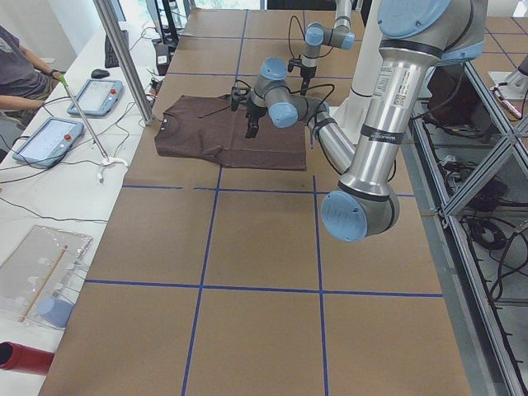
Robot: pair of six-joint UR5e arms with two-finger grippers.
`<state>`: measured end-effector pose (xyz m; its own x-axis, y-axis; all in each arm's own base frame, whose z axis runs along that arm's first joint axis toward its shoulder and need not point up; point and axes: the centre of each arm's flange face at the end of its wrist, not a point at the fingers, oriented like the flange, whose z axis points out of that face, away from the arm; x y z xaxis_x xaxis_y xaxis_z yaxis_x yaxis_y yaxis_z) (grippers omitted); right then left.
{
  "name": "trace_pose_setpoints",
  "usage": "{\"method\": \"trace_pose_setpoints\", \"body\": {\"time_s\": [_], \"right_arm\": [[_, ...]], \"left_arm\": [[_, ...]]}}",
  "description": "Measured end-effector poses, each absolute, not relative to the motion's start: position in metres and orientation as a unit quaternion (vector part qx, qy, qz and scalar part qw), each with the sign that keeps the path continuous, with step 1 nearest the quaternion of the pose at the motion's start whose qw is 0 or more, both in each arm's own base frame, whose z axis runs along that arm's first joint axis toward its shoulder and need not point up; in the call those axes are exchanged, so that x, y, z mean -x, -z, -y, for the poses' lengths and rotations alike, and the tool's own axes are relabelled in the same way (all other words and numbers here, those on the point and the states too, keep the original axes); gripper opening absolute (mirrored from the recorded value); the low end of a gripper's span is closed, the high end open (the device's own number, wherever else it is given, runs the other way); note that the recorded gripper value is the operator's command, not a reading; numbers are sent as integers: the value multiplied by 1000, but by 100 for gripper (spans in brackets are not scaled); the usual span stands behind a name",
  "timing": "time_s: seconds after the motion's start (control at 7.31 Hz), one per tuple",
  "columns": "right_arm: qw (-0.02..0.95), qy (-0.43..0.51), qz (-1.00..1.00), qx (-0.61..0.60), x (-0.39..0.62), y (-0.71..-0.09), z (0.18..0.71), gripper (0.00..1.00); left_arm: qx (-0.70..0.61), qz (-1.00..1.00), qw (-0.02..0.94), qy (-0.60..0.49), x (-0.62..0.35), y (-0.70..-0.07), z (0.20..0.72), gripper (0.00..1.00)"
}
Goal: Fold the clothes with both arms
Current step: 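Move both grippers to the hem corners nearest the robot, then grasp both hem corners with the left and right grippers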
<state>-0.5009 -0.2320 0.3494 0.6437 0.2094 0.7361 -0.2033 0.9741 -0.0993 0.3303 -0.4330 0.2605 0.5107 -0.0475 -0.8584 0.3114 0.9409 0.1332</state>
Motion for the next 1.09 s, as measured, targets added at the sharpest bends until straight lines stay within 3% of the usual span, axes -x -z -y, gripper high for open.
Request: {"method": "trace_pose_setpoints", "body": {"time_s": [0.96, 1.09], "right_arm": [[909, -117, 401, 13, 504, -355, 243, 87], [909, -116, 401, 15, 504, -354, 242, 70]], "left_arm": [[-136, -482, 859, 104, -331, -260, 433, 100], [-136, -483, 859, 104, -332, -260, 433, 100]]}}
